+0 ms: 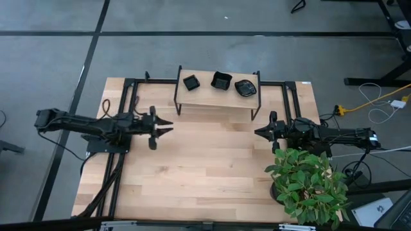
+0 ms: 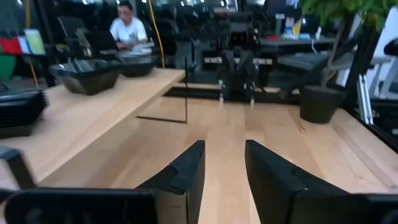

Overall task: Pick & Place Mini shaped plates
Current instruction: Return to Home Position

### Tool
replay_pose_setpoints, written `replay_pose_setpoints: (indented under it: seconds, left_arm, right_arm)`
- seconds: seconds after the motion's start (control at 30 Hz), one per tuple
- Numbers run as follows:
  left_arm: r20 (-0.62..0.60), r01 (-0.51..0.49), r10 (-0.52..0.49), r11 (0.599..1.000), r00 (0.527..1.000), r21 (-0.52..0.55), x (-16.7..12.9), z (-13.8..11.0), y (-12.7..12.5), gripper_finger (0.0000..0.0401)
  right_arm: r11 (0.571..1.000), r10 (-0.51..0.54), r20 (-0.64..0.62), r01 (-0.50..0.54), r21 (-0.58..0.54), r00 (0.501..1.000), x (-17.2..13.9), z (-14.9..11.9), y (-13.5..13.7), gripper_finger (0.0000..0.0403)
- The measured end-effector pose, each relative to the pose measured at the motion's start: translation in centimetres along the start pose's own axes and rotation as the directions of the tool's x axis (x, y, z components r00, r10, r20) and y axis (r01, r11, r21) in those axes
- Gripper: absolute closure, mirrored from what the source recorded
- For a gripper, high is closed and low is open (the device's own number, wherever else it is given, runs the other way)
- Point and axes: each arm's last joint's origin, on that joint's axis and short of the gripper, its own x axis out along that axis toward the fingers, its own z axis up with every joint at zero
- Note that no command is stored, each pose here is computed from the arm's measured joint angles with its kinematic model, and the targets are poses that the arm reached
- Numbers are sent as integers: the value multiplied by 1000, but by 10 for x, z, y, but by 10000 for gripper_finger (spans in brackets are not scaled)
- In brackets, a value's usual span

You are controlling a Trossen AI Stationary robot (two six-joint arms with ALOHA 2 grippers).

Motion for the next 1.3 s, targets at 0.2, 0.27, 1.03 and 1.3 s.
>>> replay_pose_setpoints:
  seconds: [0.2, 0.27, 1.03, 1.3]
  left_arm:
    - [109, -7, 6, 1000, 994, 11, -19, -6, 3, 291]
    - [128, -6, 4, 1000, 992, 13, -23, -7, 4, 290]
    - [6, -22, 22, 991, 1000, 135, -39, -32, 8, 292]
    - [-11, -19, 20, 990, 1000, 141, -38, -34, 8, 293]
  right_arm:
    - [1000, 0, 0, 0, 0, 1000, 0, 0, 0, 369]
    - [1000, 0, 0, 0, 0, 1000, 0, 0, 0, 369]
    - [1000, 0, 0, 0, 0, 1000, 0, 0, 0, 369]
    - [1000, 0, 0, 0, 0, 1000, 0, 0, 0, 369]
